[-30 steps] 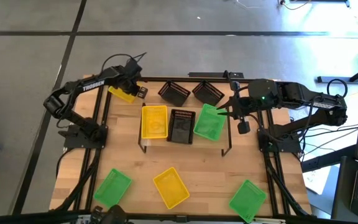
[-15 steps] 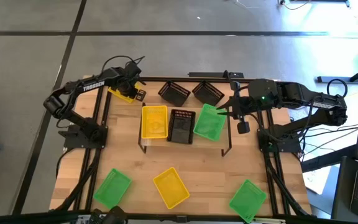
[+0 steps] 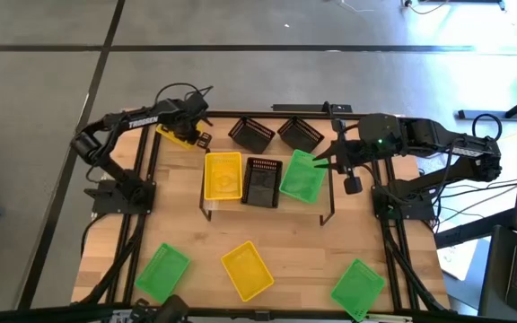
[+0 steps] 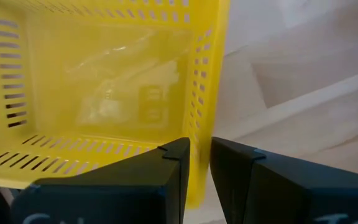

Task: Stack baskets on shelf by color
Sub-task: Stack the top yellow bin on the other yellow bin on the shelf

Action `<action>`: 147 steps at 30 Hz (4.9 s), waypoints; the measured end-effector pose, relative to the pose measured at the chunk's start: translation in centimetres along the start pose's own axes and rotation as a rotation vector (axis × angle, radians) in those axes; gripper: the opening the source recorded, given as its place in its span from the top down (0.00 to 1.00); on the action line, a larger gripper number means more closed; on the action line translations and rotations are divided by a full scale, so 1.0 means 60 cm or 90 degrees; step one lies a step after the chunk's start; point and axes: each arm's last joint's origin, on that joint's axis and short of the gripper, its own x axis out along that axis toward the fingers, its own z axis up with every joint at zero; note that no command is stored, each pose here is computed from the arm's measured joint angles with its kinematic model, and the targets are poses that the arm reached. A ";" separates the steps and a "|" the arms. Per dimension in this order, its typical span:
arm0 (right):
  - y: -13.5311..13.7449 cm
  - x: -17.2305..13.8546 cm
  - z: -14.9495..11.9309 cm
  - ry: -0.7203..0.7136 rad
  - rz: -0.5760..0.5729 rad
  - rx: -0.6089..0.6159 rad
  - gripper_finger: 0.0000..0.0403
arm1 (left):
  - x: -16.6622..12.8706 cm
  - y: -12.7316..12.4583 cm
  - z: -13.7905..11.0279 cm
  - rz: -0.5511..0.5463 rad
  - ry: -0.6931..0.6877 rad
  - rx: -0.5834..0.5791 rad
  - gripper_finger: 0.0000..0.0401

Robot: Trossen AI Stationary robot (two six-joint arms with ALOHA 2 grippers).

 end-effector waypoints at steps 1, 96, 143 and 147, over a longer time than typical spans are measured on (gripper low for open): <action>0.000 0.000 0.000 0.000 0.000 0.000 0.81 | 0.003 0.000 0.000 0.003 0.004 0.003 0.87; -0.005 0.000 -0.002 0.021 -0.060 0.001 0.81 | -0.430 -0.280 -0.235 -0.266 -0.095 0.594 0.94; -0.005 0.000 -0.002 0.020 -0.060 0.001 0.81 | -0.482 -0.276 -0.222 -0.328 -0.140 0.695 1.00; -0.005 0.000 -0.002 0.021 -0.060 0.001 0.81 | -0.471 -0.286 -0.216 -0.332 -0.118 0.693 1.00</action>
